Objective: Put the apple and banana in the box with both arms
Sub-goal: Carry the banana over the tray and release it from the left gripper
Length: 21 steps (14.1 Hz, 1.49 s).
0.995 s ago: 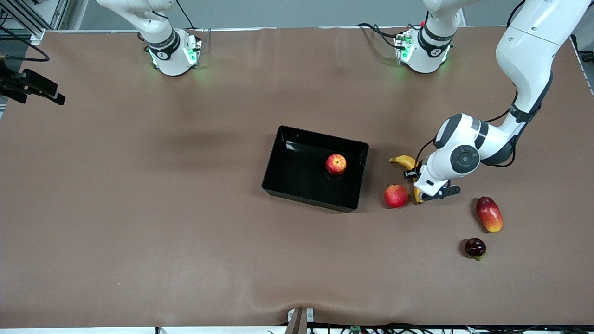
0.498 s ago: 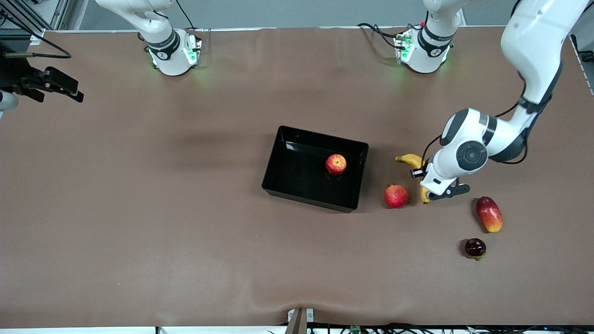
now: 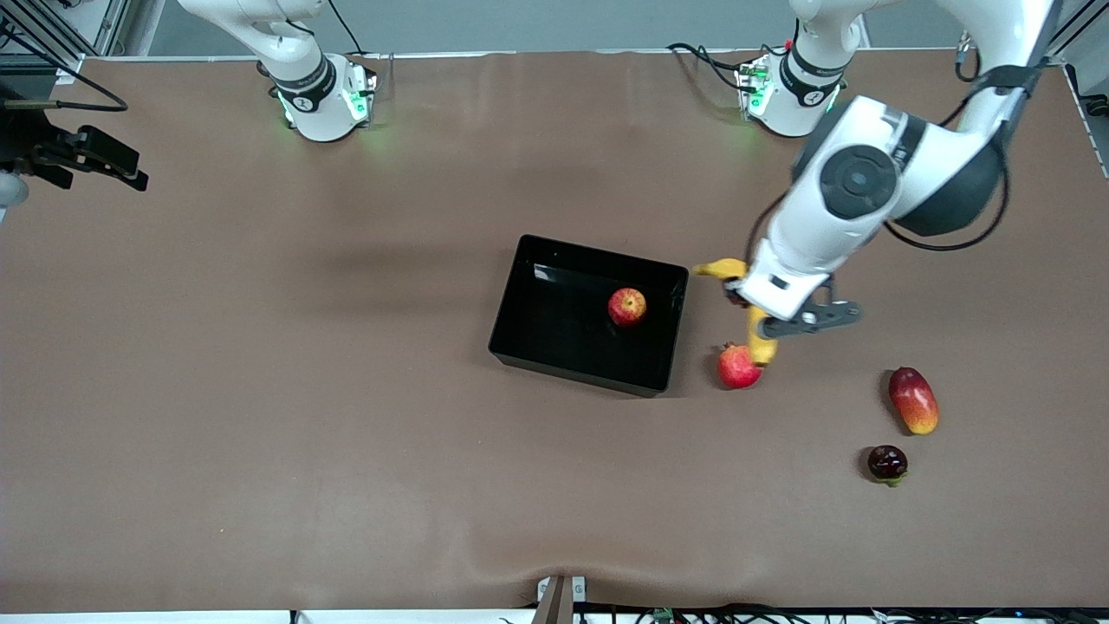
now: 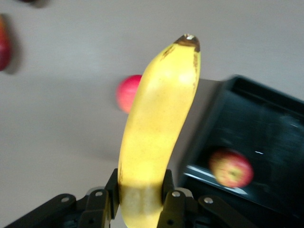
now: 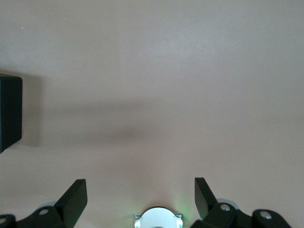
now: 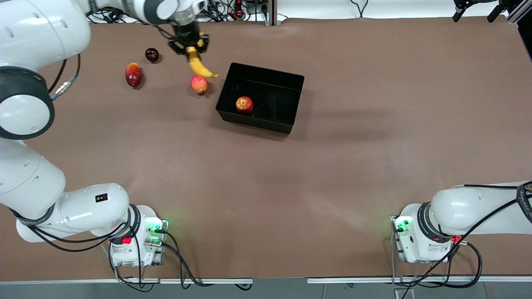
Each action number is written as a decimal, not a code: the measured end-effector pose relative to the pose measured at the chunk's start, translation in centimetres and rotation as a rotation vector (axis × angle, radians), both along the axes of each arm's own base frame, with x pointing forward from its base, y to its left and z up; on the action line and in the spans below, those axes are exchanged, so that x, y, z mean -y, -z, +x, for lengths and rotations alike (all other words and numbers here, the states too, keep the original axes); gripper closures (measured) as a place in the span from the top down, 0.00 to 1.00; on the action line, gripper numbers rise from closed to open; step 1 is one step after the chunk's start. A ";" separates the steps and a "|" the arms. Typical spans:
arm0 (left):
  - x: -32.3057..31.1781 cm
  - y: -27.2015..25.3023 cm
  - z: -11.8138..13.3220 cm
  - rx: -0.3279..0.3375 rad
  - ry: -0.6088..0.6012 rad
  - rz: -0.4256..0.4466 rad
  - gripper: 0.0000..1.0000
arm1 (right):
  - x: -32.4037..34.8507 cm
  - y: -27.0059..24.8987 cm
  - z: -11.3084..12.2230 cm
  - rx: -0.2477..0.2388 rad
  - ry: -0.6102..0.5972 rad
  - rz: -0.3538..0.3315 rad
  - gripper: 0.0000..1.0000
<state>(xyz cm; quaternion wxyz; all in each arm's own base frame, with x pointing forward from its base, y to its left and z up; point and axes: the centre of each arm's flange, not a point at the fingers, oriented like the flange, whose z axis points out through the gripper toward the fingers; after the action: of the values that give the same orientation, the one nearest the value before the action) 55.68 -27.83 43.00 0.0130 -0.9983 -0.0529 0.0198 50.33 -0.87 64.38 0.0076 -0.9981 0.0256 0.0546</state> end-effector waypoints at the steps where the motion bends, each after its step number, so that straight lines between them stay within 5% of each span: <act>1: 2.7 0.4 -0.3 -0.010 0.025 -0.025 0.38 | 0.0 0.0 0.0 -0.003 0.001 0.000 1.00; 5: 12.2 4.5 -1.3 -0.069 0.009 -0.075 0.38 | 0.4 0.4 -0.1 -0.023 0.008 0.000 1.00; 9: 18.0 10.4 -3.1 -0.085 0.020 -0.030 0.38 | 0.7 0.4 -0.1 -0.027 0.012 0.000 1.00; 14: 21.9 16.2 -4.8 -0.035 0.057 -0.034 0.38 | 0.8 0.5 -0.3 -0.042 0.014 0.001 1.00; 21: 23.2 22.3 -5.6 -0.065 0.071 -0.056 0.38 | 0.9 0.6 -0.4 -0.049 0.016 0.001 1.00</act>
<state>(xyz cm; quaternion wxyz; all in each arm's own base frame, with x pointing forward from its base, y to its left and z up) 50.08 -51.02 20.75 -0.0128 -0.9984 -0.0163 0.0530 49.96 -1.75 63.77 0.0081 -0.9963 0.0338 0.0789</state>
